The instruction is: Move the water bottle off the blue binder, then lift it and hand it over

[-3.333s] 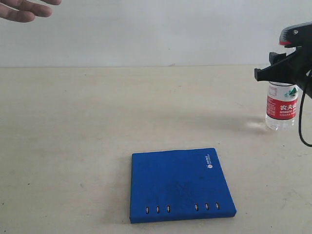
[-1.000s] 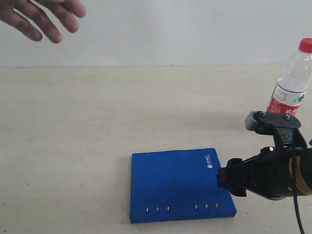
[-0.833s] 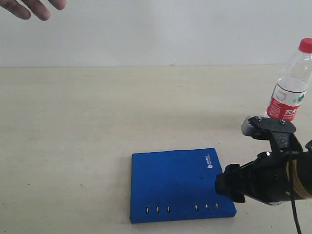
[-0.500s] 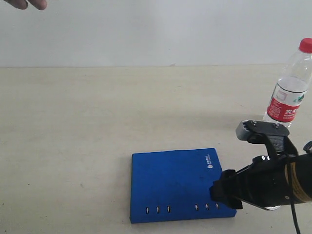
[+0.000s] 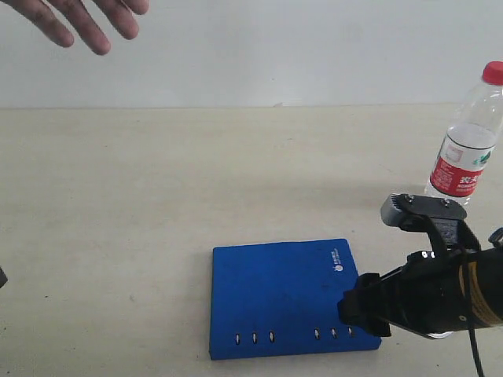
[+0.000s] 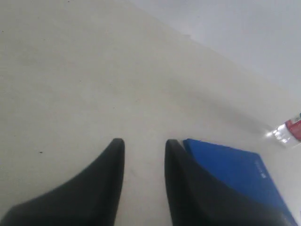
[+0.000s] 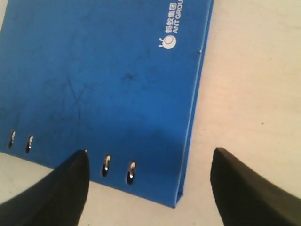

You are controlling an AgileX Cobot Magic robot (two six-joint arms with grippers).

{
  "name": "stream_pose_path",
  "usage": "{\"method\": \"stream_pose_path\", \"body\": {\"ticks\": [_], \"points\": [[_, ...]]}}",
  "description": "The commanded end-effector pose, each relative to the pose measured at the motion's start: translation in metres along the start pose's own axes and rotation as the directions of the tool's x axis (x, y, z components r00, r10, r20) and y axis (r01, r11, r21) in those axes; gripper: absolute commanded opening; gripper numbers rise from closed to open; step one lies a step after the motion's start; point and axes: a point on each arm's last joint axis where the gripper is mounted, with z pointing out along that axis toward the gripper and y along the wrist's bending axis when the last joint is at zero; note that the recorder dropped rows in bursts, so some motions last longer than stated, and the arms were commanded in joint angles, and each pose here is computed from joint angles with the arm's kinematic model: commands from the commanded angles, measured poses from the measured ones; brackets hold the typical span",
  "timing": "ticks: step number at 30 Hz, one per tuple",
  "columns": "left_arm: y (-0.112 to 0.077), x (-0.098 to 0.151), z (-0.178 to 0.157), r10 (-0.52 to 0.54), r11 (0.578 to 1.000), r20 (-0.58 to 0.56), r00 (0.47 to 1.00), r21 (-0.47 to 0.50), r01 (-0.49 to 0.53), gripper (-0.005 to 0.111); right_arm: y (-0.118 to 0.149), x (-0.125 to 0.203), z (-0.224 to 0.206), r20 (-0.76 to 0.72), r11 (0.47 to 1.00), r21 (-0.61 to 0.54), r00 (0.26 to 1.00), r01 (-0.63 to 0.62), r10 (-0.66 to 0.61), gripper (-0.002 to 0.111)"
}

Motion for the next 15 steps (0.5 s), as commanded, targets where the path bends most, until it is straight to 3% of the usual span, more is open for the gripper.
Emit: {"method": "stream_pose_path", "body": {"ticks": [1,5,10,15], "points": [[0.012,0.003,0.015,0.106,0.991,-0.117,0.987,-0.067,-0.114,0.029,-0.001,0.000,0.000,0.000,1.000,0.009,1.000,0.000,0.000,0.065],[0.015,0.008,0.025,0.092,0.992,-0.224,0.970,-0.058,-0.108,0.029,-0.001,0.000,0.000,0.000,1.000,0.009,1.000,0.000,0.000,0.065],[0.008,0.010,0.039,0.128,0.990,-0.330,0.935,0.093,-0.102,0.029,-0.003,-0.002,0.000,0.012,1.000,0.024,1.000,0.003,-0.004,0.065],[0.008,0.006,0.059,0.120,0.985,-0.411,0.904,0.160,-0.058,0.029,-0.001,-0.001,0.000,0.003,1.000,0.006,1.000,0.005,-0.005,0.065]]}}
